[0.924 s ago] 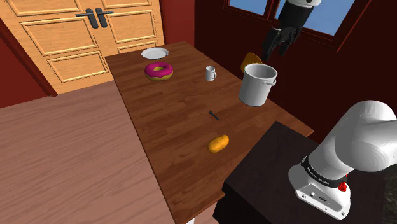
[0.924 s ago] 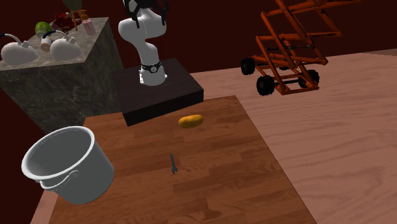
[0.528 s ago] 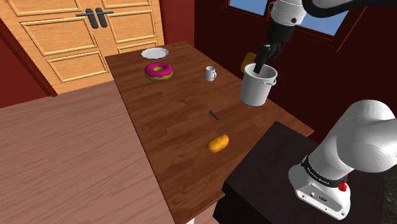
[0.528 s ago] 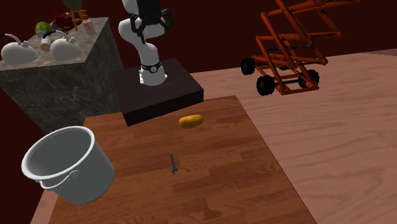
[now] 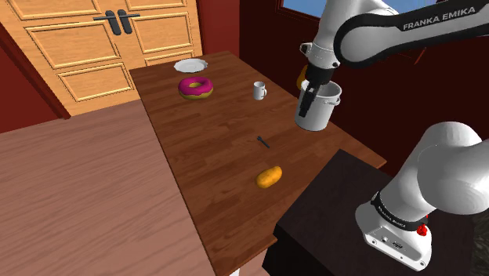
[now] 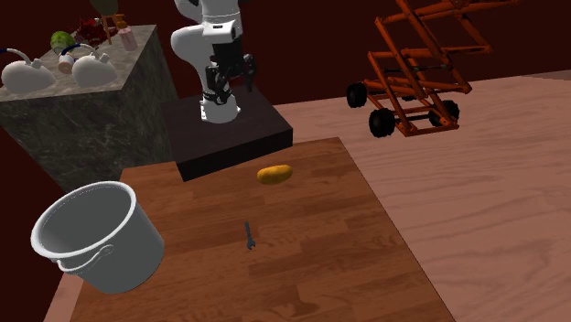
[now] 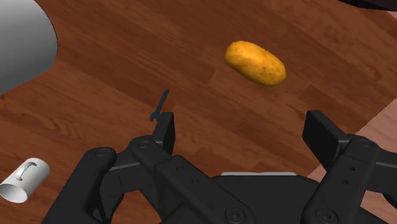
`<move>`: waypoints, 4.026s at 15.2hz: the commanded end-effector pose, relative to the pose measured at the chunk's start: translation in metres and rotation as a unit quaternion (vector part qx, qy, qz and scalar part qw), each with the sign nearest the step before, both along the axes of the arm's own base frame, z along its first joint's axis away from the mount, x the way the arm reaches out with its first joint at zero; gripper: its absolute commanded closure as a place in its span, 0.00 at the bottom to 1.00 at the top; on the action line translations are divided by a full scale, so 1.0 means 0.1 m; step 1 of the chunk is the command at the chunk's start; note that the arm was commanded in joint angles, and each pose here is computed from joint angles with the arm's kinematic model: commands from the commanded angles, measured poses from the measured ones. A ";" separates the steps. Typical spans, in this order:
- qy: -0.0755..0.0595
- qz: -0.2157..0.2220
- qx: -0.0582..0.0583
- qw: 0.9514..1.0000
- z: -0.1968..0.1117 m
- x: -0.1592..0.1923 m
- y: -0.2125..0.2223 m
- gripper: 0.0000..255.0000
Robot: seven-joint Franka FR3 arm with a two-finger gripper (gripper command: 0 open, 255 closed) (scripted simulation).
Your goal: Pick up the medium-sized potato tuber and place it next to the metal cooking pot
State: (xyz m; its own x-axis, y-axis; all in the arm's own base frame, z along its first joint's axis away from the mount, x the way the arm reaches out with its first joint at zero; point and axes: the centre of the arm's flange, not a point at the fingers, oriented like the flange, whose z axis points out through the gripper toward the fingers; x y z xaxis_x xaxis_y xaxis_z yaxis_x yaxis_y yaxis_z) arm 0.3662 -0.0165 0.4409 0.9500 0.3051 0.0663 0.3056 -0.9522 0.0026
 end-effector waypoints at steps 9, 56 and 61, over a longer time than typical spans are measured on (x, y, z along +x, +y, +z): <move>0.024 0.209 -0.009 0.978 -1.26 0.35 0.27 0.00; 0.058 0.482 -0.021 0.874 -3.11 0.48 0.75 1.00; 0.058 0.482 -0.021 0.874 -2.84 0.48 0.75 1.00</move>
State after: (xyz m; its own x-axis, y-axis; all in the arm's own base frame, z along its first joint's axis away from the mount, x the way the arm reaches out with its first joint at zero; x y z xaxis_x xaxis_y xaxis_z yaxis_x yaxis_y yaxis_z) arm 0.4141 0.0580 0.1513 0.2489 0.9675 -0.0439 0.9666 -0.2510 -0.0521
